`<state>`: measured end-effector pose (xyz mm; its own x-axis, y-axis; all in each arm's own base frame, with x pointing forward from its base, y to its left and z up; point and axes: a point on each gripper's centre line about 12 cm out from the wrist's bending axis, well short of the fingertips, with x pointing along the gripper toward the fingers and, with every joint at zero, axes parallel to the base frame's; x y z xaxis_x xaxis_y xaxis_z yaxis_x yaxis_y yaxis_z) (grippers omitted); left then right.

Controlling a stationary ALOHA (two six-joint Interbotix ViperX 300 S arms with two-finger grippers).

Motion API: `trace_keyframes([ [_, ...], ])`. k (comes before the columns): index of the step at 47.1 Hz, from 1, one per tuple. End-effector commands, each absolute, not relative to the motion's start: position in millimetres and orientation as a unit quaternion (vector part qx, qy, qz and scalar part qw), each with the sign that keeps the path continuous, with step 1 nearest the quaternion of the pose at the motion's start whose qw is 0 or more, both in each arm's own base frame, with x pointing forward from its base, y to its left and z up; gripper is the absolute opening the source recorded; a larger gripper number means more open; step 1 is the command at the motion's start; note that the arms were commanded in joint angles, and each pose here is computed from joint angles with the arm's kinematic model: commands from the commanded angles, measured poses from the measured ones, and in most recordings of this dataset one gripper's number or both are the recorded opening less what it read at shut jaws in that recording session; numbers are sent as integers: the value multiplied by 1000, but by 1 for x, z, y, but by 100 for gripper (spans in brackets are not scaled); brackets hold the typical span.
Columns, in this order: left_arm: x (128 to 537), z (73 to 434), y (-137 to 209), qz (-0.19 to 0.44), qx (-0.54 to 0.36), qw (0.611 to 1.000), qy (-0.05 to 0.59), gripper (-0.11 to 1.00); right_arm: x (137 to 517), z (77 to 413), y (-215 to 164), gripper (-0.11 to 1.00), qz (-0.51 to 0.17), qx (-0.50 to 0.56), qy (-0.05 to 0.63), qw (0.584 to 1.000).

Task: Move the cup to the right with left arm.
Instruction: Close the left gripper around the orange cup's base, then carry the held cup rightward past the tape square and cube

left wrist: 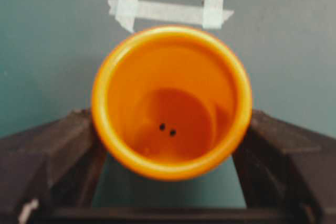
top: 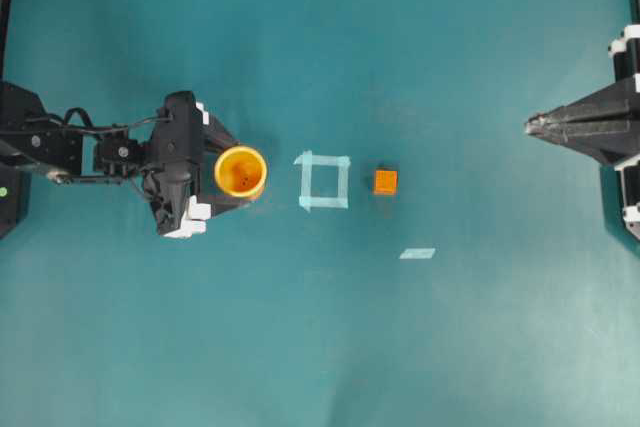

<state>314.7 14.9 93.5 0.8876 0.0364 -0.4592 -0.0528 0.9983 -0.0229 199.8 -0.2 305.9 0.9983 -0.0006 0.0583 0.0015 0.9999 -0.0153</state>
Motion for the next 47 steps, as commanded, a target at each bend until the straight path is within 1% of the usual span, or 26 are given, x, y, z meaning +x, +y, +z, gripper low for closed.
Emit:
trace_keyframes([
  [1, 320, 102, 15, 22, -16, 976, 216, 77, 201, 319, 0, -1, -1, -8, -46, 999],
  [6, 320, 101, 15, 22, -16, 976, 214, 77, 202, 319, -1, -1, -1, -8, -45, 999],
  [18, 320, 103, 15, 18, 3, 977, 211, 64, 202, 319, 0, -1, -1, -8, -45, 999],
  [24, 322, 112, 15, 17, 12, 983, 184, 64, 202, 320, 0, -1, -1, -8, -46, 999],
  [29, 326, 127, 16, 17, 13, 988, 153, 64, 202, 320, 0, -1, -1, -8, -46, 999],
  [34, 329, 139, 16, 18, 14, 991, 136, 64, 202, 320, -1, -1, -1, -8, -47, 999],
  [39, 334, 148, 16, 18, 14, 991, 129, 64, 202, 322, 0, -1, -1, -8, -49, 999],
  [47, 350, 154, 13, 12, 16, 990, 142, 64, 202, 328, -1, -1, -1, -7, -55, 998],
])
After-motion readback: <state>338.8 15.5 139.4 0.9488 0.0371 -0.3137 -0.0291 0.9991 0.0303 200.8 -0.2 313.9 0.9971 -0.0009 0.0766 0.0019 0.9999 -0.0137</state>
